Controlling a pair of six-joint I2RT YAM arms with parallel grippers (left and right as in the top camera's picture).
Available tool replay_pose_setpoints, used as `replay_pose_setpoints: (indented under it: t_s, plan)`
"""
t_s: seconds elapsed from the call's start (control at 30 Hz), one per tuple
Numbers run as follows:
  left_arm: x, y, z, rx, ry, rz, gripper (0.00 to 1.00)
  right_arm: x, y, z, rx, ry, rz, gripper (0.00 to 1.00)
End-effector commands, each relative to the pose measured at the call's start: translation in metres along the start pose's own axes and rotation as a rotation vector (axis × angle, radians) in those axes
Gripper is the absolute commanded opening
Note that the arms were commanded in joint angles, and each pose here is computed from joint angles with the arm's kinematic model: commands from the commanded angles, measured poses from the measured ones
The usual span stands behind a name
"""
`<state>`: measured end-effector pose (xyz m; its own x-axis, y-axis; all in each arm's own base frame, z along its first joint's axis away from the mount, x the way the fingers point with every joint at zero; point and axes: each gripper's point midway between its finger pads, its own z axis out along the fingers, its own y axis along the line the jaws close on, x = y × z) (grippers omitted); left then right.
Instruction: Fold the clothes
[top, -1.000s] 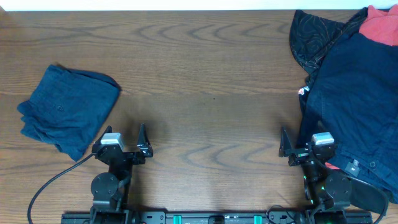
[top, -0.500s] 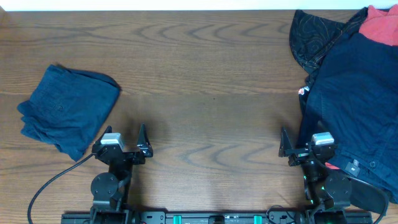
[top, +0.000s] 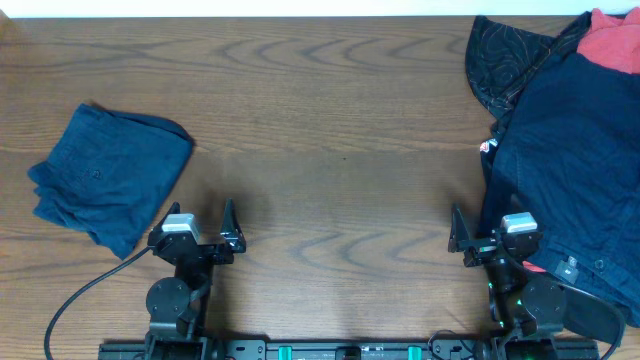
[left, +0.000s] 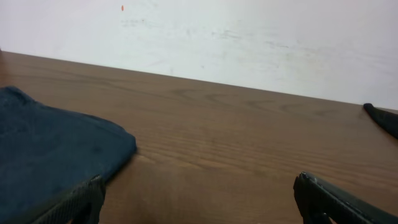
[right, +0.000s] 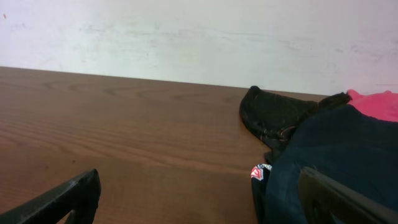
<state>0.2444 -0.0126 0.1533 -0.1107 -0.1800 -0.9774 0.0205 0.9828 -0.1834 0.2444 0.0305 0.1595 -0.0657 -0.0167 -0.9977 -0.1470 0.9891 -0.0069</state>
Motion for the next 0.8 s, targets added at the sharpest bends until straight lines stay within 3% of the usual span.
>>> replay_pose_setpoints:
  t_s: [0.0,0.43,0.63,0.77]
  plan:
    - [0.016,0.006,0.001,-0.027,0.048,0.019,0.98,0.001,0.004,0.000,-0.018,0.000,-0.012,0.99]
    - [0.016,0.006,0.001,-0.027,0.047,0.018,0.98,0.001,0.004,0.000,-0.018,0.001,-0.012,0.99]
    - [0.019,0.002,0.001,0.001,0.062,-0.002,0.98,0.001,0.005,0.000,-0.025,0.002,0.202,0.99]
    - [0.013,-0.016,-0.001,0.090,0.079,-0.019,0.98,-0.003,0.016,-0.001,-0.085,0.007,0.220,0.99]
